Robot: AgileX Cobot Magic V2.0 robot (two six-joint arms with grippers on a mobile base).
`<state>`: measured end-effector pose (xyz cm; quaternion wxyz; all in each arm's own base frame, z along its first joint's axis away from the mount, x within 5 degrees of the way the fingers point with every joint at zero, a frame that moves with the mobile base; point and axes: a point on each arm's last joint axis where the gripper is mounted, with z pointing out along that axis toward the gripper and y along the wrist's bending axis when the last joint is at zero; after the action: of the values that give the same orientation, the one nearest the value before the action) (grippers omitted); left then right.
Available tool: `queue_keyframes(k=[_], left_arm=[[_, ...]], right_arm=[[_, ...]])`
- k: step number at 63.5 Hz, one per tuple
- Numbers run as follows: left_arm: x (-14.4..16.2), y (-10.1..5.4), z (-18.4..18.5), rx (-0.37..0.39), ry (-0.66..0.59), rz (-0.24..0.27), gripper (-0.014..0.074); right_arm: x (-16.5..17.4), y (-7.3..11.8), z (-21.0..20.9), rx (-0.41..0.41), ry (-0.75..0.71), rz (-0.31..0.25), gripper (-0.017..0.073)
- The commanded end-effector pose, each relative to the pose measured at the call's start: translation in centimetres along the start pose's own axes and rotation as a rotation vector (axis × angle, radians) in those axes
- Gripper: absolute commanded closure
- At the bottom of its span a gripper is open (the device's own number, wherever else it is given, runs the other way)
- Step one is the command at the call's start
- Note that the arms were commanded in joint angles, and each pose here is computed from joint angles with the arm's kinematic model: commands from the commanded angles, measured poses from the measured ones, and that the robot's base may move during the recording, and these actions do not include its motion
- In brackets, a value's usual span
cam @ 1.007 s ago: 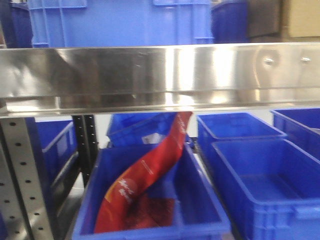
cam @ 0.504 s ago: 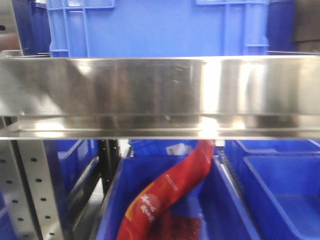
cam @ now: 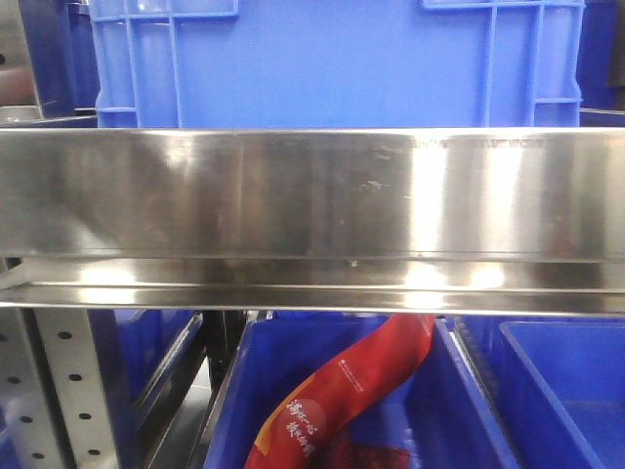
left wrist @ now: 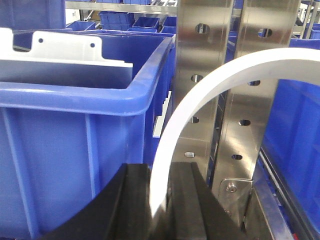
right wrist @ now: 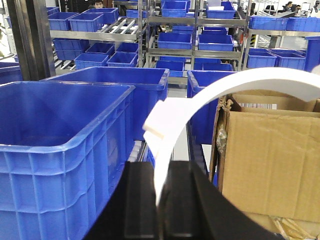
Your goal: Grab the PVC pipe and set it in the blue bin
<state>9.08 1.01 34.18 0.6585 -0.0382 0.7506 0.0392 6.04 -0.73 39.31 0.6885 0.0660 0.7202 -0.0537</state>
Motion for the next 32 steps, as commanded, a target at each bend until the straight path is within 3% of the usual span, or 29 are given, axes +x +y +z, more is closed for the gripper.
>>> queue_keyframes(k=[1, 32], left_arm=[[-0.29, -0.02, -0.14, 0.003, -0.035, -0.015, 0.0704], [-0.29, -0.02, -0.14, 0.003, -0.035, -0.015, 0.0704]], right_arm=[[-0.2, -0.05, 0.0, 0.005, -0.023, -0.007, 0.0728], [-0.2, -0.05, 0.0, 0.005, -0.023, -0.007, 0.0728]])
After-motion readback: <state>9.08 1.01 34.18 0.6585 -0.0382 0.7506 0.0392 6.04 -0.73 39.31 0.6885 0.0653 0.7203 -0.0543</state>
